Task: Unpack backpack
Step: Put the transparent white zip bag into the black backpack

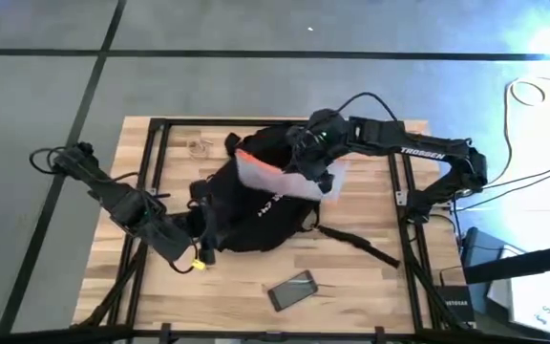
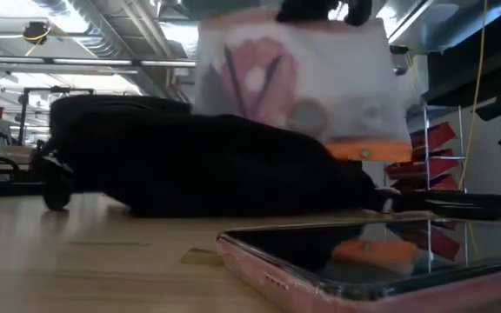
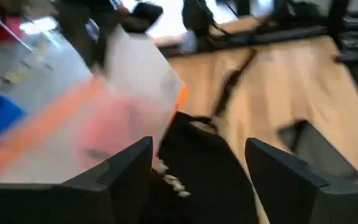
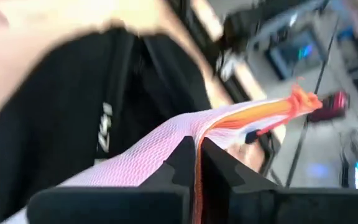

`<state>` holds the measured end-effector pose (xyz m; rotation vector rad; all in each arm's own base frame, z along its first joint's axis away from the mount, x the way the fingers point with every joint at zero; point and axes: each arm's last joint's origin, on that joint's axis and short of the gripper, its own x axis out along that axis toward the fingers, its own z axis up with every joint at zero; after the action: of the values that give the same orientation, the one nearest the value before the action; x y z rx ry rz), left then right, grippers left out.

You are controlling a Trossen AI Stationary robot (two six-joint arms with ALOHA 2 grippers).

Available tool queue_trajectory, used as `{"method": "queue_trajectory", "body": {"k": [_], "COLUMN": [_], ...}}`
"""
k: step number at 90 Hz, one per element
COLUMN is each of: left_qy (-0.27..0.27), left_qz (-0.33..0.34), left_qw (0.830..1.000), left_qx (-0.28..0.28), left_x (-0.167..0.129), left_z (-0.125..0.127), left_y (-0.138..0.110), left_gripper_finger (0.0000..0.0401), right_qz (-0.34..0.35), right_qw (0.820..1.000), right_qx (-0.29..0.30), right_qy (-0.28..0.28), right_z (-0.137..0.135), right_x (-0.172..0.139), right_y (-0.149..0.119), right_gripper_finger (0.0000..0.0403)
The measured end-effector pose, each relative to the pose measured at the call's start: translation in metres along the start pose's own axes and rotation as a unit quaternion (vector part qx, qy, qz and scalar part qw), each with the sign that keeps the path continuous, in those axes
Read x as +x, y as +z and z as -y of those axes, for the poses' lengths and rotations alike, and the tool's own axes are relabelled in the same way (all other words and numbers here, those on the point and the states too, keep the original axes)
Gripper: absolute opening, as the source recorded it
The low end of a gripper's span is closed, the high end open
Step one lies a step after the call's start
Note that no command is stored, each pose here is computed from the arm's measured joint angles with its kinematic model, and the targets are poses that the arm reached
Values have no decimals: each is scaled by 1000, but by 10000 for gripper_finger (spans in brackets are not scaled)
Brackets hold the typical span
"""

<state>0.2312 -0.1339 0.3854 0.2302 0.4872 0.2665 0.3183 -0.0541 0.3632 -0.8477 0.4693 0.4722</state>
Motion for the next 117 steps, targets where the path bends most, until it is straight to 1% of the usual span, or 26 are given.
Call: {"method": "queue_trajectory", "body": {"k": [9,20,26,33,40,45,53,70,79,97,106,117], "left_qy": [-22,-41,-34,-21,-30,-47,-63,-22,-17,-61,-56,-51], "left_qz": [-39,-92,-110,-115,-118,-114,-114,-153,-168,-209,-226,-233], "left_qw": [999,995,992,990,987,984,981,976,972,960,957,956], "left_qx": [-5,-27,-48,-82,-106,-124,-146,-153,-162,-177,-175,-172], "left_x": [11,26,36,49,59,65,78,113,134,172,181,183], "left_z": [5,14,17,19,22,24,25,22,21,24,23,21], "left_y": [-18,-48,-65,-82,-96,-101,-109,-128,-134,-151,-159,-161], "left_gripper_finger": [241,241,241,241,241,241,239,237,237,237,237,237], "right_qz": [36,35,25,-9,-66,-91,-103,-113,-104,-91,-69,-28], "right_qw": [999,999,1000,1000,995,991,989,987,989,989,991,996], "right_qx": [-5,-6,-4,-9,-16,-22,-19,-11,-11,-15,-17,-5], "right_qy": [-4,7,8,-23,-74,-98,-105,-111,-107,-119,-110,-88], "right_z": [2,0,-1,2,7,10,13,18,18,21,21,19], "right_x": [5,13,17,17,17,16,13,9,8,8,8,9], "right_y": [6,6,4,4,2,1,-5,-14,-15,-13,-12,-9], "right_gripper_finger": [0,0,0,0,0,0,0,0,0,0,0,0]}}
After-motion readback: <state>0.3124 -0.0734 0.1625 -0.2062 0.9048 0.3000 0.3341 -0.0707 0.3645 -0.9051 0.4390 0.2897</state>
